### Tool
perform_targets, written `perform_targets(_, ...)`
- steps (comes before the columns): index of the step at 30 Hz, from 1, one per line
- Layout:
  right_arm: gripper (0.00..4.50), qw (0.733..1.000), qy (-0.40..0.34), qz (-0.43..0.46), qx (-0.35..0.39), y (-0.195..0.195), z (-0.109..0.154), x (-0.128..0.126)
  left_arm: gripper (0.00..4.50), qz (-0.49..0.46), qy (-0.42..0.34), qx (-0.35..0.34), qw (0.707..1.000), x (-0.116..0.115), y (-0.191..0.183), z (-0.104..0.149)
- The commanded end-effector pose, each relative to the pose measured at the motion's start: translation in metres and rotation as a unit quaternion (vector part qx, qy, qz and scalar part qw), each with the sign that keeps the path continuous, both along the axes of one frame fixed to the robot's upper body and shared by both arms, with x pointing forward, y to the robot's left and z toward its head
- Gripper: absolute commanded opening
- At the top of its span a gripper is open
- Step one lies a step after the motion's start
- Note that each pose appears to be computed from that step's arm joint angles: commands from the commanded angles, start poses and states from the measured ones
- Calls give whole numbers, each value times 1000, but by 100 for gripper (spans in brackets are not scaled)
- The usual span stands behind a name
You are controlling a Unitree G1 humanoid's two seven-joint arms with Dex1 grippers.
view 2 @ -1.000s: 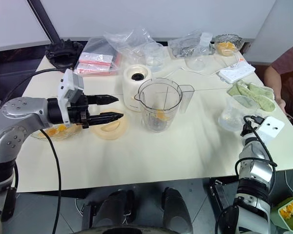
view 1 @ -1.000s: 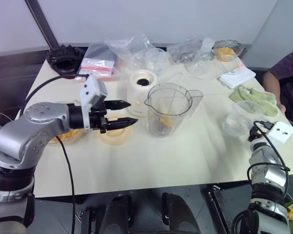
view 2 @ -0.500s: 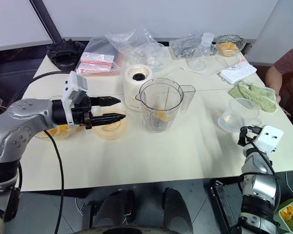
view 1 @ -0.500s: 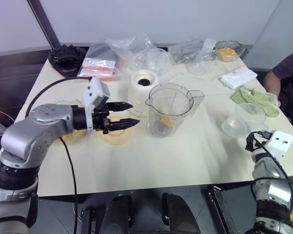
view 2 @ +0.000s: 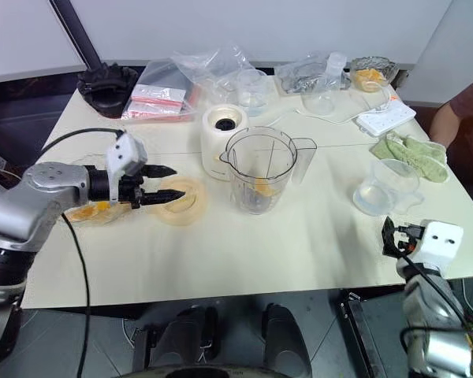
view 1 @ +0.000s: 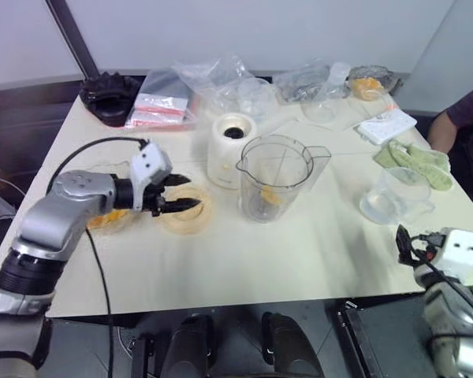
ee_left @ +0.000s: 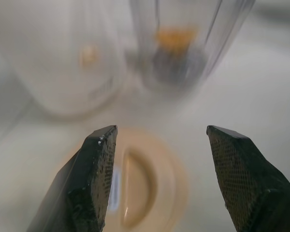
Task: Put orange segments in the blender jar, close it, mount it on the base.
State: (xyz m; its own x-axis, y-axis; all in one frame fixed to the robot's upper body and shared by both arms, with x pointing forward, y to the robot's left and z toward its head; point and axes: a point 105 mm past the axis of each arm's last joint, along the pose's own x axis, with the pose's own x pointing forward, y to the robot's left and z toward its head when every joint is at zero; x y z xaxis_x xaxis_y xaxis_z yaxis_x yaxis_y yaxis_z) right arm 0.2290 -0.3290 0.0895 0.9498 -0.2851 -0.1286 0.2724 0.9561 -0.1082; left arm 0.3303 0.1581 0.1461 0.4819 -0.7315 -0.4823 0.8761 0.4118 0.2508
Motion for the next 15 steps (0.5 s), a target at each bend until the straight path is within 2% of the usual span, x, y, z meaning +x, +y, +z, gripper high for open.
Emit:
perform_targets(1, 389, 999, -12, 44, -13, 7, 27, -17, 306, -21, -29, 52, 998, 11, 6, -6)
perform_targets(5, 389, 991, 27, 132, 19, 28, 31, -41, 306, -41, -30, 94, 994, 37, 8, -17)
perform_targets(9, 389, 974, 89, 203, 43, 51, 22, -59, 306, -46, -30, 107, 993, 56, 7, -22)
perform_targets(15, 389, 949, 76, 291, 94, 88, 40, -59, 306, -60, 4, 116, 991, 67, 0, -33)
